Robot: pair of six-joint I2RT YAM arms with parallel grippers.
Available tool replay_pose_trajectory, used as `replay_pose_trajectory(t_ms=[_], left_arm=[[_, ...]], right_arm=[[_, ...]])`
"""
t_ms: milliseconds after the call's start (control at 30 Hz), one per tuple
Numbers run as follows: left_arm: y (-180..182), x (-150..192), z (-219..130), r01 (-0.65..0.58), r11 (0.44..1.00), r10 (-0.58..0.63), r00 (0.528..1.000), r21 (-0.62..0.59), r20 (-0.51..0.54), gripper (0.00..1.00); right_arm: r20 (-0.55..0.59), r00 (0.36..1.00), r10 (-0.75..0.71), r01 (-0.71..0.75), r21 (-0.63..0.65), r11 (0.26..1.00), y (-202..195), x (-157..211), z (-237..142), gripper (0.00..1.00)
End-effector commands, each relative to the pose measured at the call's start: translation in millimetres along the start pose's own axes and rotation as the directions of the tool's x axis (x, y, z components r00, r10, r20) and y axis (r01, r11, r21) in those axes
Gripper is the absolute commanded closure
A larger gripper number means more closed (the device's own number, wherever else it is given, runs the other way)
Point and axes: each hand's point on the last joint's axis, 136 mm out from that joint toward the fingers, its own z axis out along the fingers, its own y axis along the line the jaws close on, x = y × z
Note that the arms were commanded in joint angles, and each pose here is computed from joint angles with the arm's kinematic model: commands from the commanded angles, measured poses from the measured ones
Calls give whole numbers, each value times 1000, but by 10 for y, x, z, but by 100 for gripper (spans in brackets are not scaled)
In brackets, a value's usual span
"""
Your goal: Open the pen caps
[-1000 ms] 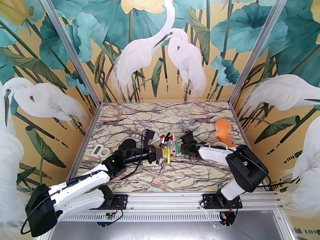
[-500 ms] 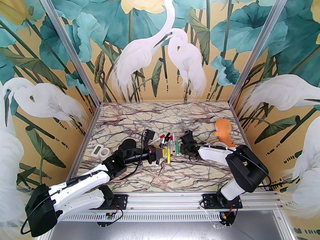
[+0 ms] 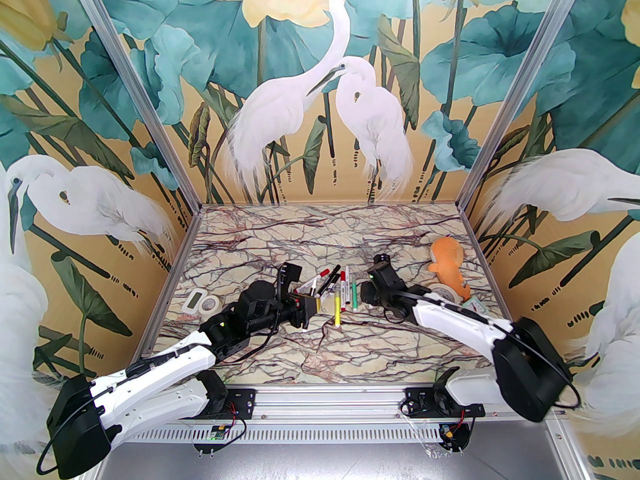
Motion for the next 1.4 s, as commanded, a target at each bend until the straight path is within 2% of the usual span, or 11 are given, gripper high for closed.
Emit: replay_pose_trajectory(t_ms=[0, 167, 267, 367, 467, 800, 1367], left_arm=[[428, -11, -69, -17, 969, 16, 1000, -246, -7, 92], [890, 105, -137, -3, 896, -25, 998, -444, -56, 91], [1139, 152, -150, 17, 863, -63, 995, -505, -75, 91], [1326, 171, -158, 12, 836, -78, 992, -548, -98, 91], [1465, 178, -152, -13, 811, -77, 989, -585, -128, 91], [1856, 272, 12, -36, 773, -126, 970, -633, -209, 92], [2130, 414, 192, -54, 717, -216, 931, -695, -294, 89]], right_arm=[[12, 999, -37, 38, -99, 994, 170, -43, -212, 39], [49, 997, -62, 72, -254, 965, 383, -87, -552, 19], [48, 995, -84, 96, -332, 938, 499, -69, -702, 0], [39, 994, -103, 110, -424, 899, 657, -51, -844, 1], [43, 993, -108, 116, -461, 880, 728, -77, -928, 1], [68, 994, -85, 107, -448, 888, 718, -168, -942, 1], [106, 994, -23, 66, -419, 906, 591, -209, -853, 0]])
